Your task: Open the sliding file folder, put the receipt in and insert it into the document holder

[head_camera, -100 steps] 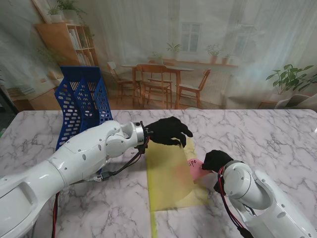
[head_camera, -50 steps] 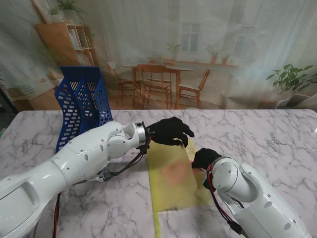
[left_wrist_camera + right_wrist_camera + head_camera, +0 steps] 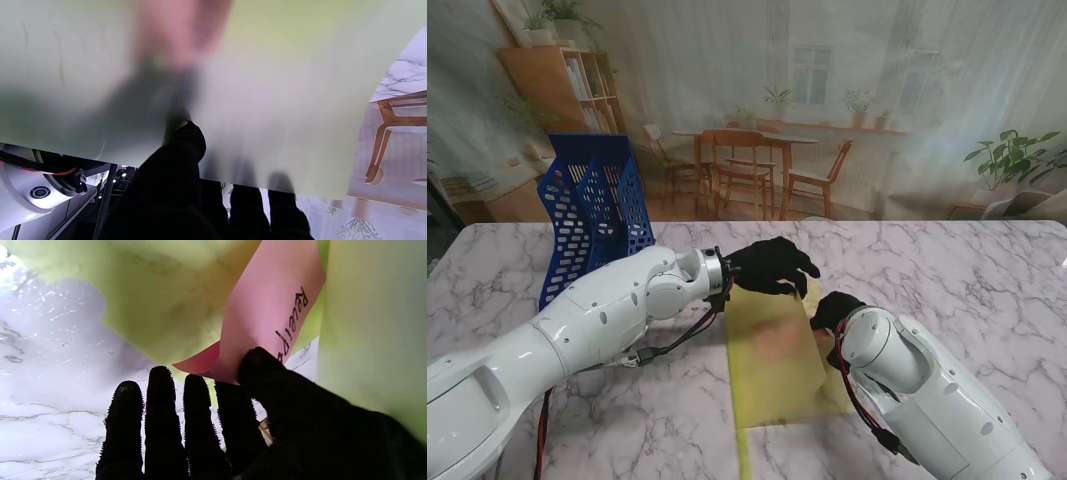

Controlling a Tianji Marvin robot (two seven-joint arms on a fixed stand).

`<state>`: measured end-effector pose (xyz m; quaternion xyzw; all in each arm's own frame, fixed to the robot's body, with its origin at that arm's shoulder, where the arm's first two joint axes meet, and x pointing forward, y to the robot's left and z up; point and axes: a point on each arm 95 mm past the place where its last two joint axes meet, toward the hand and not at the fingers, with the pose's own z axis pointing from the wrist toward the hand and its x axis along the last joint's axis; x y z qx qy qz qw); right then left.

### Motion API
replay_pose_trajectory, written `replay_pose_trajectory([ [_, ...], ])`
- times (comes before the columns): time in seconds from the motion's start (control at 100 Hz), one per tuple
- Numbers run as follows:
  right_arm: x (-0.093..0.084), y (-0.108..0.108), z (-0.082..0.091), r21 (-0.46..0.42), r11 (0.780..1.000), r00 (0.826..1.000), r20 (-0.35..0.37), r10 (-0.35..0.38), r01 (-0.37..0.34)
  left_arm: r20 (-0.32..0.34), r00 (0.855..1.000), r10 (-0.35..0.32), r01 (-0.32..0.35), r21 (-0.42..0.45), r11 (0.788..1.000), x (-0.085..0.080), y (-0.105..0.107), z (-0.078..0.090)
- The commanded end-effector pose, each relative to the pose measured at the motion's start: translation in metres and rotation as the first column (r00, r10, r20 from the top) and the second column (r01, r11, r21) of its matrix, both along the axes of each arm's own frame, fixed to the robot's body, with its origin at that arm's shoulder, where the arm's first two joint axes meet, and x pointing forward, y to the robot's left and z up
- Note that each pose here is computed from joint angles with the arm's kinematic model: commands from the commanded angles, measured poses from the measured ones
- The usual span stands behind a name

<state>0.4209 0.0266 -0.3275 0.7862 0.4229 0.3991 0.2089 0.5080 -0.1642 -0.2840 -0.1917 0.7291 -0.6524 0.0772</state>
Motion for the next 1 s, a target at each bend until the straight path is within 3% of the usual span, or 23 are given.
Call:
replay_pose_trajectory([
  [0.0, 0.0, 0.006, 0.001, 0.006, 1.0, 1.0, -0.006, 0.011, -0.011, 0.001, 1.0, -0.005, 0.005, 0.011, 1.0, 0.0, -0.002, 0.002],
  [0.4, 0.008, 0.024, -0.003, 0.01, 1.0, 0.999, -0.037, 0.023, -0.023, 0.001, 1.0, 0.006, -0.006, -0.004, 1.0, -0.001, -0.003, 0.001],
  [0.66, 0.014, 0.029, -0.005, 0.017, 1.0, 1.0, -0.011, -0.013, 0.013, -0.001, 1.0, 0.007, -0.007, -0.01, 1.0, -0.002, -0.004, 0.0],
  [0.99, 0.008, 0.044, -0.007, 0.027, 0.999, 0.999, -0.02, 0.025, -0.024, -0.002, 1.0, 0.011, -0.011, -0.015, 1.0, -0.003, -0.005, 0.0],
])
